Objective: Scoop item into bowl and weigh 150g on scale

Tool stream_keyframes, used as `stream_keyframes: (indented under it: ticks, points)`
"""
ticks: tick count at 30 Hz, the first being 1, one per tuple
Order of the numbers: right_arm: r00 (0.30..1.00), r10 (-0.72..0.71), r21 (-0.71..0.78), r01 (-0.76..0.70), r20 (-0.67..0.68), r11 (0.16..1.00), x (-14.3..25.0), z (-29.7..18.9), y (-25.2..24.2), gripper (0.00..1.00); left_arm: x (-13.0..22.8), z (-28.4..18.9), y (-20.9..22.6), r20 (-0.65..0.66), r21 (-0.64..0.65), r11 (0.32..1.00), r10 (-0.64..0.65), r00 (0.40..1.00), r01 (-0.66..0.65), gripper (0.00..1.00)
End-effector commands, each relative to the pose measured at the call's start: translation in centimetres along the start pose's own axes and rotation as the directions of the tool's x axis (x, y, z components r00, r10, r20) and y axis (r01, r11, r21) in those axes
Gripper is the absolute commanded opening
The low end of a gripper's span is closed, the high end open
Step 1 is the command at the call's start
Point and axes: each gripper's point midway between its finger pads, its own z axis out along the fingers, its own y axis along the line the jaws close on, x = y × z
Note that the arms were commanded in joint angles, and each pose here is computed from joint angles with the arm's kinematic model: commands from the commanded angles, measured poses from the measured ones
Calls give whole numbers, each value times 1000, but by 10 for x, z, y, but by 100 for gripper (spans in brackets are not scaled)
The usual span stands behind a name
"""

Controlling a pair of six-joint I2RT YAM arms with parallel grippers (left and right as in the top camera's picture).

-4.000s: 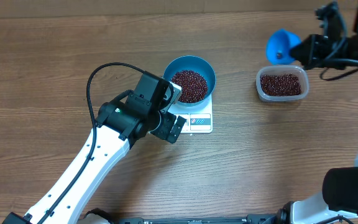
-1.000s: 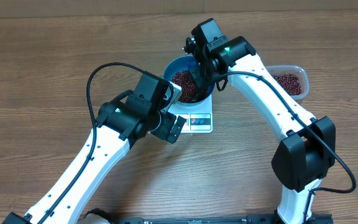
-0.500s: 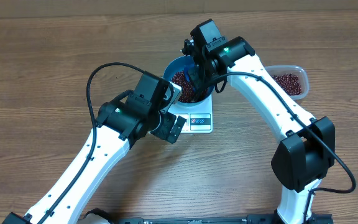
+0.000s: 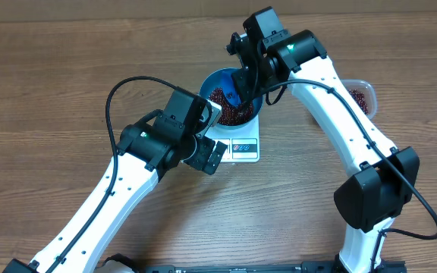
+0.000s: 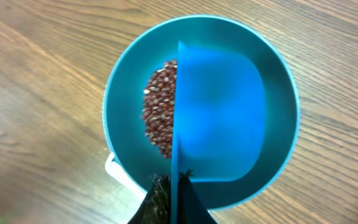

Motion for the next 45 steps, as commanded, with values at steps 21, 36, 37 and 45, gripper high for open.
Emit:
stream_keyframes:
  ticks: [21,36,37,45]
  points:
    - [995,87,-290,-69,47,954,-9,-42,-7,4,0,-5,3,19,-6,1000,14,1000,-14,100]
    - [993,101,-15,-101,66,995,-5,-54,-34,4,0,-5,3,19,-6,1000,14,1000,-14,100]
    - [993,94,7,-95,66,995,-5,-55,-35,4,0,-5,3,19,-6,1000,14,1000,-14,100]
    - [998,15,147,-23,55,989,-4,-52,-24,4,0,-5,3,19,-6,1000,14,1000,-14,100]
